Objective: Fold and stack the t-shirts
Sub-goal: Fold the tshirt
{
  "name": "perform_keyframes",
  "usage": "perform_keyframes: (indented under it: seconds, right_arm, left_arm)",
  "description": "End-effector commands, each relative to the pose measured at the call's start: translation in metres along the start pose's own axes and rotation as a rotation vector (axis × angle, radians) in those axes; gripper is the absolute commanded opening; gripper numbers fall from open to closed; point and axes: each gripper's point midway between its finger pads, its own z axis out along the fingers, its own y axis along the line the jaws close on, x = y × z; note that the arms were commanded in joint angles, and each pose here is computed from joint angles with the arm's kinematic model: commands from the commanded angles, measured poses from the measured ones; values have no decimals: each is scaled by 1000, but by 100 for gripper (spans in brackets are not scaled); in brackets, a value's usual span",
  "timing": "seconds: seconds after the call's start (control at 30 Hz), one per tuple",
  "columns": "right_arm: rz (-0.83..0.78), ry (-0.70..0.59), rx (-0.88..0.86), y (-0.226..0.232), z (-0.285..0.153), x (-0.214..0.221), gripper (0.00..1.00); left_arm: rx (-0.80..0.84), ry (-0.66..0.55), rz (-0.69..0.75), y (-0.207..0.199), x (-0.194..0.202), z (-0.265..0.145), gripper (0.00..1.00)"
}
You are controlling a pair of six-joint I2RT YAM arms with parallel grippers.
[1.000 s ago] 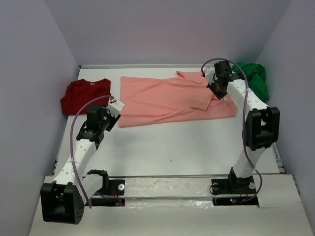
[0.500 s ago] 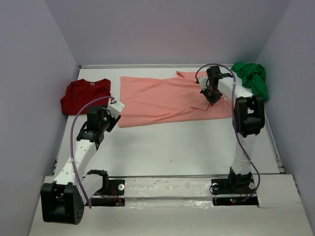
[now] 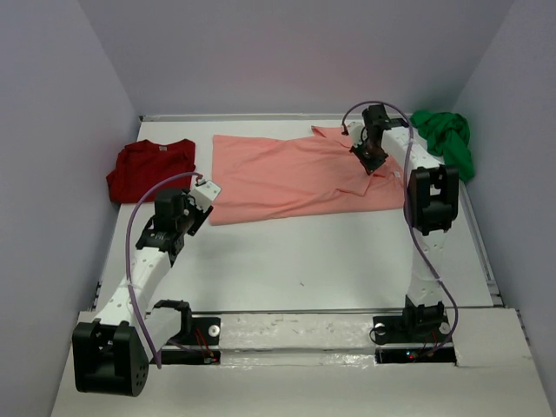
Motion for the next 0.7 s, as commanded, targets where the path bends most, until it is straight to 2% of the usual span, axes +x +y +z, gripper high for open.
perform_keyframes:
  seconds: [0.0,0.27,0.4,0.67]
  right_arm:
    - [4,-37,-36,4,-1,-19,0]
    - [22,-69,-2,-11,2,-44,0]
    - [18,-67,61,-17,-11,-32,0]
    - [16,-37,74,-4,-27,0,0]
  left_arm:
    - [-33,-12,11,9,-4,-2,56]
    - [-48,12,19,9,4,-4,56]
    - [-50,-2,18,11,-1,-4,56]
    - [-23,-32,-9,11,-14,0,56]
